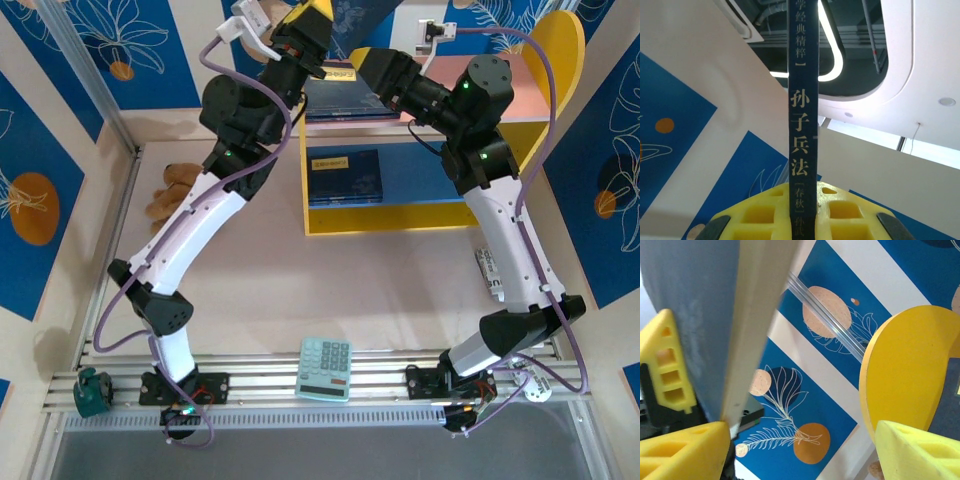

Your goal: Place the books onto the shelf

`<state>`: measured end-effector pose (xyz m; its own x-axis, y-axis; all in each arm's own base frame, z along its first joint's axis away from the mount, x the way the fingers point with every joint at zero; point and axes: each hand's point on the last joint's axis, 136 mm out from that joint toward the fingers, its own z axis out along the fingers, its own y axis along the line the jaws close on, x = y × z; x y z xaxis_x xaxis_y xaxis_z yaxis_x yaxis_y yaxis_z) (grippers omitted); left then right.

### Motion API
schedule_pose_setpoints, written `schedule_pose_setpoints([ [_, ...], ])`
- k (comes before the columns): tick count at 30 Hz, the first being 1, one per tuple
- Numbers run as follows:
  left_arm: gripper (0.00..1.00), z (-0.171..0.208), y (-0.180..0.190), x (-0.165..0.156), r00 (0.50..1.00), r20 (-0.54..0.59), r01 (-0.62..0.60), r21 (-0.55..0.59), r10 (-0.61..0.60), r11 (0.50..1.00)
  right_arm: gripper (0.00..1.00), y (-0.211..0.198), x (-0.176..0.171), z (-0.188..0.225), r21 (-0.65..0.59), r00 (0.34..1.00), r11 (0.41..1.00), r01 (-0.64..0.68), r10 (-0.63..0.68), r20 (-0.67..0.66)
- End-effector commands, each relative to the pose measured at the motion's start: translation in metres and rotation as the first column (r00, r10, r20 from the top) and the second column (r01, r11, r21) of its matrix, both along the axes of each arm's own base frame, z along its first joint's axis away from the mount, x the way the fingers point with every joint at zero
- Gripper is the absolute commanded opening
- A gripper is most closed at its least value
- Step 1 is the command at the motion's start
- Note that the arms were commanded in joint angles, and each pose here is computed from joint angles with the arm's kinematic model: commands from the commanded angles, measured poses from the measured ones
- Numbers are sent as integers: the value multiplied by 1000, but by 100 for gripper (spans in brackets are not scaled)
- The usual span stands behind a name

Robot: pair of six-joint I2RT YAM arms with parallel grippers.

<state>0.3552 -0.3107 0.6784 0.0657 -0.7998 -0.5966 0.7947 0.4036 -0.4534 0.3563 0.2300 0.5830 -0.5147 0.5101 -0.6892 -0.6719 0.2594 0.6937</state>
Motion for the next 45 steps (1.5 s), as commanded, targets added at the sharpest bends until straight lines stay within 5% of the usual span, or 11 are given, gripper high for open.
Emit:
schedule_pose_setpoints([
  [1, 0, 11, 12, -15, 999, 29, -13, -79, 15, 997, 77, -3, -11, 26, 36, 996, 999, 3, -6, 88],
  [5, 0, 0, 21, -12, 996, -3, -93, -108, 93, 990, 77, -5, -15, 21, 46, 996, 999, 9, -13, 87],
  [20, 0, -13, 4, -16, 1000, -15, 24, -131, -26, 991, 72, 9, -3, 18, 62, 997, 998, -4, -1, 72],
  [40, 0, -15, -5, -17, 999, -10, 47, -132, -49, 990, 22, 0, -5, 25, 80, 996, 997, -19, 12, 92],
  [41, 3, -15, -5, -18, 999, -11, 47, -131, -49, 990, 19, 0, -5, 26, 79, 995, 997, -21, 13, 95],
  [45, 40, -20, -5, -16, 999, -42, 29, -87, -33, 996, 10, -3, -9, 27, 47, 995, 999, -25, 21, 102],
])
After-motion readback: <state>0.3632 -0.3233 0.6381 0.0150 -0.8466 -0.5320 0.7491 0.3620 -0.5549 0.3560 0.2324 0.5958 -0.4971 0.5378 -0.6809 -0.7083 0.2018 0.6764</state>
